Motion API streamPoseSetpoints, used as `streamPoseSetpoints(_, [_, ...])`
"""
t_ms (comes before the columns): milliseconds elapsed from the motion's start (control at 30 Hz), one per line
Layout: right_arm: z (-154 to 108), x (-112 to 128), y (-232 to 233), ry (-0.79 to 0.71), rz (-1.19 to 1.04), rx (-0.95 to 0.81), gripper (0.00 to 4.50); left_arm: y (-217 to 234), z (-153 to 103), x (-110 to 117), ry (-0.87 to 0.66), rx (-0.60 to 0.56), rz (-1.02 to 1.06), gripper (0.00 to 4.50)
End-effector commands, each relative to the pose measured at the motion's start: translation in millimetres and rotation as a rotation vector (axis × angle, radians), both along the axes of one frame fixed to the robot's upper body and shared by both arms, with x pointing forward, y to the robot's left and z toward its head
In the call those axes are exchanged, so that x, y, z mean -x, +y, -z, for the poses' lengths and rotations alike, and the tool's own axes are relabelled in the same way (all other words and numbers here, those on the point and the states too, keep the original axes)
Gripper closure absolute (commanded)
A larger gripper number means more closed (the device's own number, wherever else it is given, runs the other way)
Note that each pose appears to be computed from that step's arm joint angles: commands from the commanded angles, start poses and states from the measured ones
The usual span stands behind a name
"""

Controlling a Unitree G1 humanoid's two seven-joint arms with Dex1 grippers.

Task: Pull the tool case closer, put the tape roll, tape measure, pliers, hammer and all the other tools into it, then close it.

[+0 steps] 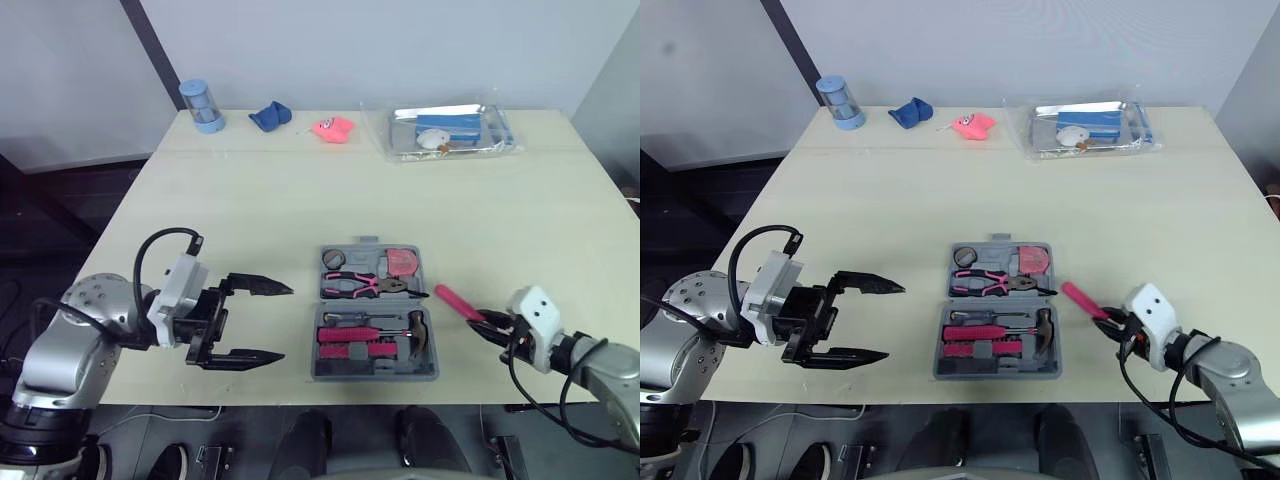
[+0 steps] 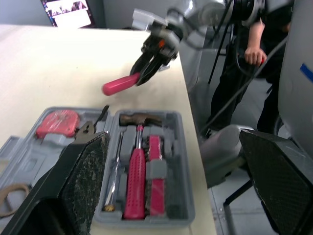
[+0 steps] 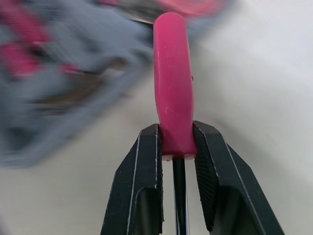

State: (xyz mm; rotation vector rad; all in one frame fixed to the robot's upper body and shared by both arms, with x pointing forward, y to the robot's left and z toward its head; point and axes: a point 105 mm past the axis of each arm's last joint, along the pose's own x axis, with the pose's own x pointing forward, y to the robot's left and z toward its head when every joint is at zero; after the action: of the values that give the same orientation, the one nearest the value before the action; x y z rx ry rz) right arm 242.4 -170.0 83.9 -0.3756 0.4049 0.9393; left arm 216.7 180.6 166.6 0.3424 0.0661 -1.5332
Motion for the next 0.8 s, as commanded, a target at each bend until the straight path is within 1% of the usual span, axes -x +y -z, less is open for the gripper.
streamPoseSetpoints(33, [-20.3,11.7,35.8,0.002,-0.194,0.028,4.15,7.7,-0.8,2.2,-0.028,-0.022,0.004,0.0])
streamPoseSetpoints(100, [-23.1,15.9,51.3,0.022,-0.268,0.054,4.15,11.7,1.4,3.8,-0.023,-0.025,-0.002,0.0])
streamPoseSetpoints(267, [-25.6,19.9,79.5,0.051,-0.351,0.097,4.15,21.3,5.1,6.9,-0.054,-0.049,0.001,0.0])
streamPoseSetpoints(367, [-20.6,27.7,103.1,0.073,-0.412,0.125,4.15,29.5,7.6,10.9,-0.06,-0.061,-0.023,0.0])
streamPoseSetpoints(567, [-8.9,28.7,117.7,0.098,-0.472,0.203,4.15,37.6,14.6,16.9,-0.038,-0.087,-0.029,0.0])
streamPoseSetpoints(800, [3.6,23.5,124.5,0.077,-0.491,0.29,4.15,46.1,17.5,21.5,-0.028,-0.137,-0.02,0.0])
